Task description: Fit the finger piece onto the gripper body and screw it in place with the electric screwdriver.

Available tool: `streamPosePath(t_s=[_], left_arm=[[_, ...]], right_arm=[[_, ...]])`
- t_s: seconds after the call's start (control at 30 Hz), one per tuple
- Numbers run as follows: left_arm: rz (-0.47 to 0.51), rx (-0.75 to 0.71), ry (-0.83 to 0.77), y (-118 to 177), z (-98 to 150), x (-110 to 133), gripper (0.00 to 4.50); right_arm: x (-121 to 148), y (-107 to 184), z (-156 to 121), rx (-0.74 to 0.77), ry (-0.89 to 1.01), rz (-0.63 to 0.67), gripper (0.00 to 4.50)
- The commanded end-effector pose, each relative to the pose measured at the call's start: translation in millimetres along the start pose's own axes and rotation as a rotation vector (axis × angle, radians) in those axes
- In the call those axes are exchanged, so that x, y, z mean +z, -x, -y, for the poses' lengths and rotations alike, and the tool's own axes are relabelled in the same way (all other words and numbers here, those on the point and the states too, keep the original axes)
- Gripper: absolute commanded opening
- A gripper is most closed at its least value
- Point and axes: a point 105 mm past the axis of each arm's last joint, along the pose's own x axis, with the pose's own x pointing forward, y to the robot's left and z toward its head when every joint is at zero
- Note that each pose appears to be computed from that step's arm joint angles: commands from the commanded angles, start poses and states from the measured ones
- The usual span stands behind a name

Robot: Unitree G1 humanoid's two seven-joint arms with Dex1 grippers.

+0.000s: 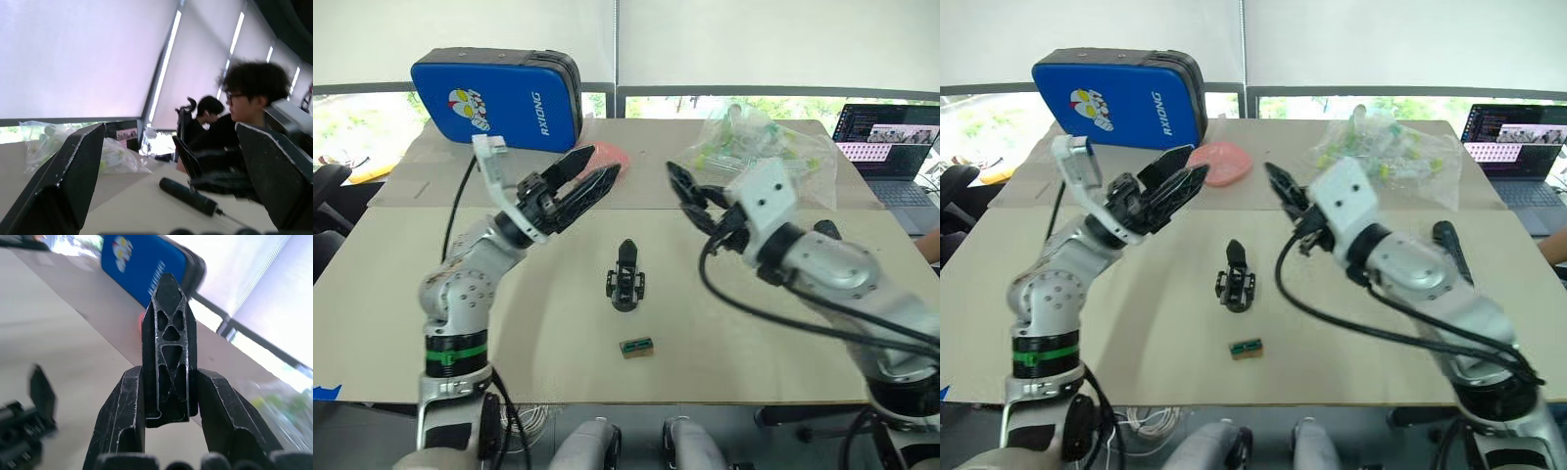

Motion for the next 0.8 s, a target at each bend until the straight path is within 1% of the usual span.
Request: streamPosePath(t_s=[0.03,0.1,0.17,0.23,0.37,0.6,0.7,0.8], left_arm=[[0.066,-0.012,0.041,-19,11,3,4.50],[0.085,-0.003,0.093,-23,12,0,4.50],[0.085,-0.008,0.119,-26,14,-4,4.50],[0.081,-0.019,0.128,-28,16,-5,4.50],[0.105,0.002,0.172,-32,10,-5,4.50],[0.100,-0.028,0.193,-36,15,-8,4.50],[0.083,-0.044,0.183,-37,21,-13,3.77],[0.112,-0.049,0.180,-39,25,-10,2.34]], right_arm=[[30,-5,4,-0.047,0.112,0.148,1.12],[37,-8,1,-0.043,0.140,0.195,1.12],[40,-10,0,-0.044,0.142,0.214,1.12],[40,-12,-3,-0.032,0.159,0.217,1.12],[38,-17,-11,0.009,0.184,0.216,1.12],[37,-20,-13,0.002,0.189,0.216,1.12],[37,-20,-12,-0.007,0.194,0.216,1.12],[37,-20,-12,-0.012,0.199,0.218,1.12]])
